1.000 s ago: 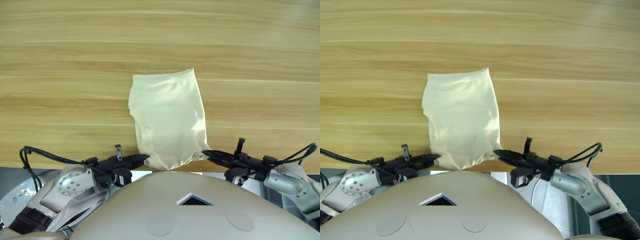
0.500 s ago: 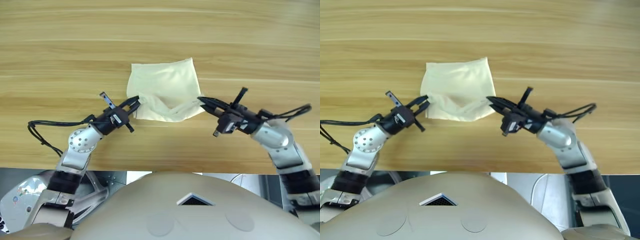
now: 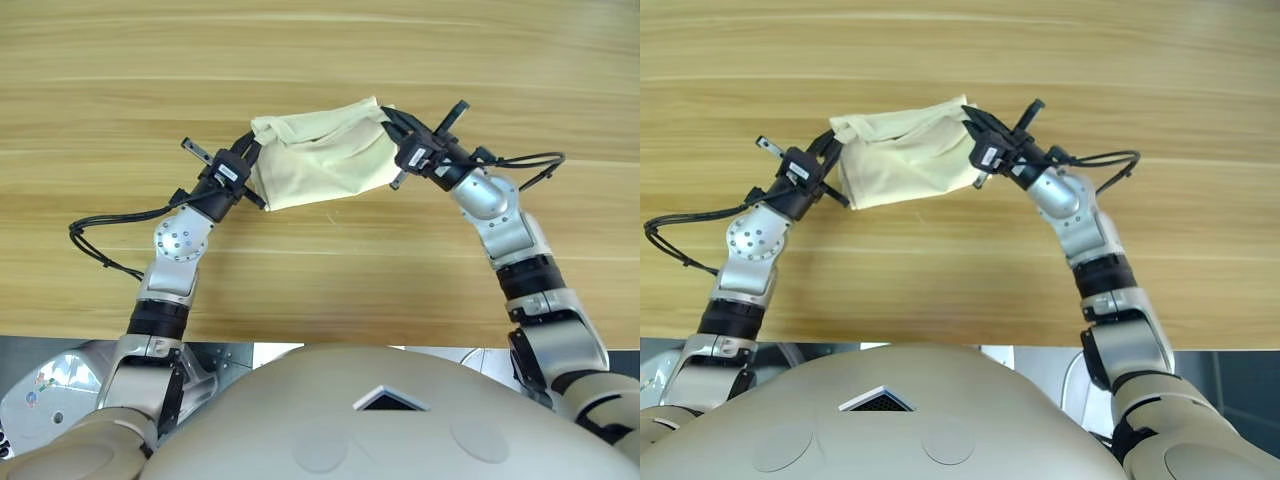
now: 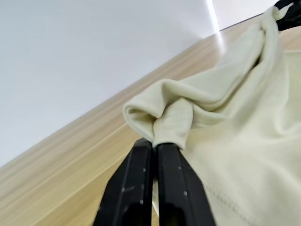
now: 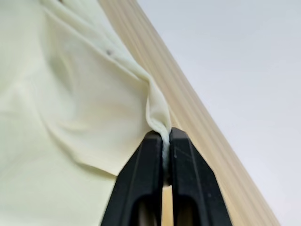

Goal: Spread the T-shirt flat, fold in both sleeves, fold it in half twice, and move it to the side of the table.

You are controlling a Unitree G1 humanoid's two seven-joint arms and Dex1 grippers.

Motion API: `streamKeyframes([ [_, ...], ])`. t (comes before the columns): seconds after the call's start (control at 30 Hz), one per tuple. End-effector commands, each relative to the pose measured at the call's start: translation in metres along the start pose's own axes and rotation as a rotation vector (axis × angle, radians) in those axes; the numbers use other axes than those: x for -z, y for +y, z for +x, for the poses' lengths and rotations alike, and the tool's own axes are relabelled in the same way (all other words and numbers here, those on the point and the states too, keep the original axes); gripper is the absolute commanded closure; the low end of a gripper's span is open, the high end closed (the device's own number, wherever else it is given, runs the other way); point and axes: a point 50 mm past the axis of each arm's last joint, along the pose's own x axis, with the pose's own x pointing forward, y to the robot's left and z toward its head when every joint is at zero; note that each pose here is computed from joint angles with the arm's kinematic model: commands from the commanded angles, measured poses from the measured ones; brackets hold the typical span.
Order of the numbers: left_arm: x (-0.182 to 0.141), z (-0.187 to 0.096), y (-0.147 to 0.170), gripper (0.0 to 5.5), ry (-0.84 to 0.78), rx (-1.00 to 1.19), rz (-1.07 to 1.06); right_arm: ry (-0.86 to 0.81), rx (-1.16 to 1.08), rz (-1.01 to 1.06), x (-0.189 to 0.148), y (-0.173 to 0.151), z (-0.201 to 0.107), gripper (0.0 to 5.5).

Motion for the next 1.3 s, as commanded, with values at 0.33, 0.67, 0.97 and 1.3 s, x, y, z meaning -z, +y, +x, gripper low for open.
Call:
streamKeyframes([
  [0.33, 0.019, 0.019, -0.004, 5.09, 0.106, -0.058, -0.059, 0.07, 0.031, -0.003, 0.011, 0.002, 0.049, 4.85],
  [0.67, 0.036, 0.007, 0.011, 3.45, 0.242, -0.28, -0.188, 0.116, 0.108, 0.032, 0.006, 0.005, 0.076, 3.09],
  [0.97, 0.041, -0.013, 0.045, 2.3, 0.265, -0.647, -0.298, 0.062, 0.211, 0.004, 0.012, 0.012, 0.048, 2.38],
  [1.3, 0.017, -0.004, 0.039, 2.3, -0.002, -0.731, -0.527, 0.233, 0.346, 0.19, 0.05, -0.007, 0.013, 2.38],
])
